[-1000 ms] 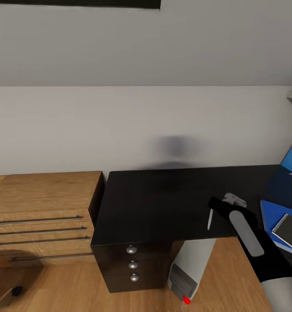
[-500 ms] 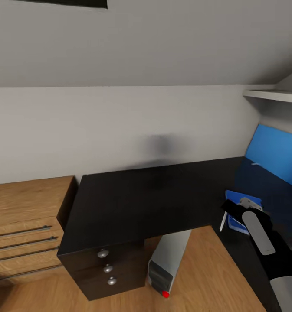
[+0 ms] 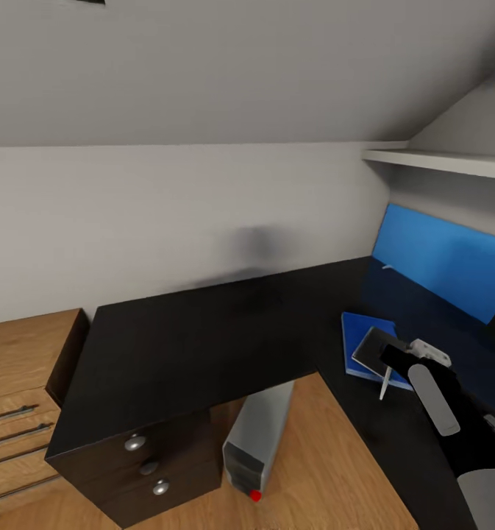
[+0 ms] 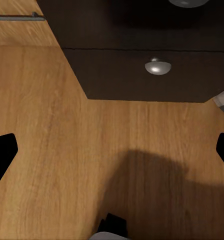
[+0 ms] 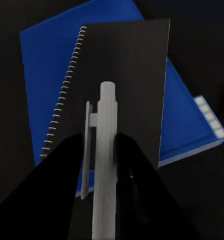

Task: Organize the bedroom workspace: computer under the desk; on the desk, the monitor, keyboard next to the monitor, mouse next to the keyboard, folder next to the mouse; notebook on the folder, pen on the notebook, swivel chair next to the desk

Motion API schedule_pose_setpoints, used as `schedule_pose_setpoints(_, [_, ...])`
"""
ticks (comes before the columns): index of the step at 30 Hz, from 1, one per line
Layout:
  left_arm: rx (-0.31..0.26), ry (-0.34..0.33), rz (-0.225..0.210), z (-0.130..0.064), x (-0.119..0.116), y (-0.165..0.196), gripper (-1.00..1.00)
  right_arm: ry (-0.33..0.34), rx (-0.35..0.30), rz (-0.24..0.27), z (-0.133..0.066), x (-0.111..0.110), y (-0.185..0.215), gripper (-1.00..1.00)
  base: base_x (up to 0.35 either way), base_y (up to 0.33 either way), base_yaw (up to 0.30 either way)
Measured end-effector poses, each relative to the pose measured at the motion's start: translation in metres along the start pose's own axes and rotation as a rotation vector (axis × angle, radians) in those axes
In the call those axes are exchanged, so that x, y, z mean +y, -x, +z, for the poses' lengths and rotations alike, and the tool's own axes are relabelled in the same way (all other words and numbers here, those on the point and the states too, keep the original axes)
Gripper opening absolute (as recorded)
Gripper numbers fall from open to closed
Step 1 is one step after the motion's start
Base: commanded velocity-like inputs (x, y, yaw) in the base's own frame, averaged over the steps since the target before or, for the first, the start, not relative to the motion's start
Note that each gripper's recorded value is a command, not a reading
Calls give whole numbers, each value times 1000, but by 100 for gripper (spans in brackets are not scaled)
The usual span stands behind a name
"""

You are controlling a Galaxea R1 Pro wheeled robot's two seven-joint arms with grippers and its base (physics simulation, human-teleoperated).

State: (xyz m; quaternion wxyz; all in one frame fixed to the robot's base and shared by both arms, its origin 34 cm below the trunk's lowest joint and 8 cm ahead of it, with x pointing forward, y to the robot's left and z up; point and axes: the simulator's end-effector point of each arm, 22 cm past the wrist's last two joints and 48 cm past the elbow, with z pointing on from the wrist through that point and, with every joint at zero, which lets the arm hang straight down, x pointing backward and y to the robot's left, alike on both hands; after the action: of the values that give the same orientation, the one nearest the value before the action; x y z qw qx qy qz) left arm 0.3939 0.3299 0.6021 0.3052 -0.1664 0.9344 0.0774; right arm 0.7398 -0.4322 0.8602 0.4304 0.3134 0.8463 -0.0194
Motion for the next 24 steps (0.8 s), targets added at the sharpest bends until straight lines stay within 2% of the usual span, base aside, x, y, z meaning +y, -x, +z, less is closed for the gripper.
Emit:
schedule_pose_setpoints(6, [1,1,0,0,0,0,100,26,-14,-34,3,6,0,-100,0,-1,-67])
schedule_pose_setpoints(7, [1,1,0,0,0,0,100,30,-20,-46,3,7,0,-100,0,0,-8])
schedule_pose_setpoints(8, [1,1,0,0,1,0,100,27,-35,-88,4,7,1,-100,0,0,-7])
schedule_pose_setpoints(12, [1,1,1,0,0,-1,100,4,-43,-139,7,3,-2,-100,7,0,-3])
schedule_pose_setpoints(17, [0,1,0,0,0,0,100,-3,-56,-160,7,2,0,-100,139,0,-1])
schedule_pose_setpoints(20, [1,1,1,0,0,-1,100,32,-61,-164,7,9,0,-100,159,0,0])
schedule_pose_setpoints(24, [1,1,1,0,0,-1,100,46,-59,-160,8,11,-1,-100,58,0,0])
